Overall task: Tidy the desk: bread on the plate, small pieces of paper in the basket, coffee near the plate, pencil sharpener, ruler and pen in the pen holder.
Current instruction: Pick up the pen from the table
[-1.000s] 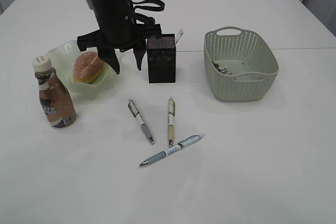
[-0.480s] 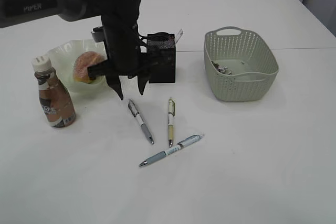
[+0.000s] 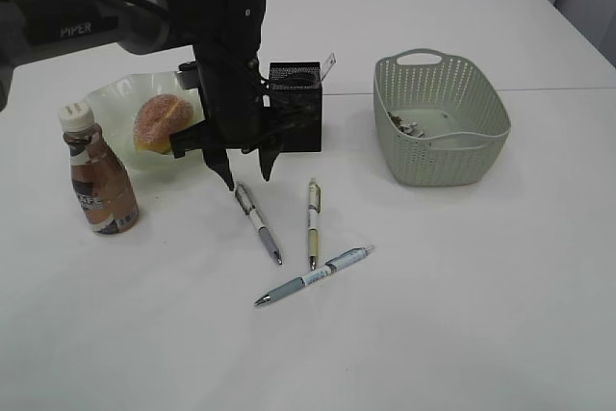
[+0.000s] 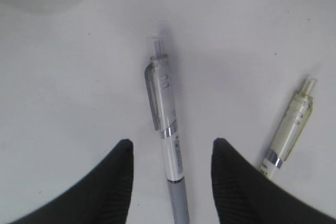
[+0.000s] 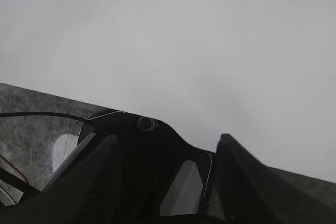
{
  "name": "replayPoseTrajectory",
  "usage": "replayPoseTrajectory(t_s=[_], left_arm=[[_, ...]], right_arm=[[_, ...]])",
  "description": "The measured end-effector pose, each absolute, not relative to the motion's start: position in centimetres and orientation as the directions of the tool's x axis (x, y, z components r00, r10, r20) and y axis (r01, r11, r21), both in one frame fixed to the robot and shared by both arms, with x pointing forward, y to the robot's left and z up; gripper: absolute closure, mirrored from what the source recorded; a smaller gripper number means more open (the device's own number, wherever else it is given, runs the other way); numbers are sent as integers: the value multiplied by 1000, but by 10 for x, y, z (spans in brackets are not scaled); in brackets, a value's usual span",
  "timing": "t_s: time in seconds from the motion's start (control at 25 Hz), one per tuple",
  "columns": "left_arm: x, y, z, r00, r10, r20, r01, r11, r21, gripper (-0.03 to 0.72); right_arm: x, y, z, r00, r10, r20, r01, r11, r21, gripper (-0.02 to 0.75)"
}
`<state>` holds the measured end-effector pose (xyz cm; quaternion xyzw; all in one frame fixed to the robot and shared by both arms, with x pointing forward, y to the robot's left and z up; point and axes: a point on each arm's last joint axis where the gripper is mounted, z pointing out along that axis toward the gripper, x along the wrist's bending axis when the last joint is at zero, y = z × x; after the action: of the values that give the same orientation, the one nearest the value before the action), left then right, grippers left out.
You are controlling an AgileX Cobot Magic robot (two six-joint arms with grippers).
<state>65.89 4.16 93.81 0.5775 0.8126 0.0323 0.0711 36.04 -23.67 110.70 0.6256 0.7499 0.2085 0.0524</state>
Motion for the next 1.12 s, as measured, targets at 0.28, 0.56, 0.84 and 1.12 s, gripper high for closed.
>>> replayPoseTrajectory(t_s=[0.28,0.56,0.84,1.12], left_arm=[[659,40,926,-328,942,-66,936,334,109,343],[658,38,911,-337,940,-53,938,340,70,354],[658,38,910,-337,940,-52,938,340,69,377],[658,38,908,-337,940,-49,938,340,66,381]], right_arm=[[360,-237,1107,-212,960,182,916,130,378,289],[360,-237,1107,-212,960,182,916,130,378,289],[360,-237,1107,-212,960,182,916,130,378,289],[360,-237,1107,-212,960,182,916,130,378,289]])
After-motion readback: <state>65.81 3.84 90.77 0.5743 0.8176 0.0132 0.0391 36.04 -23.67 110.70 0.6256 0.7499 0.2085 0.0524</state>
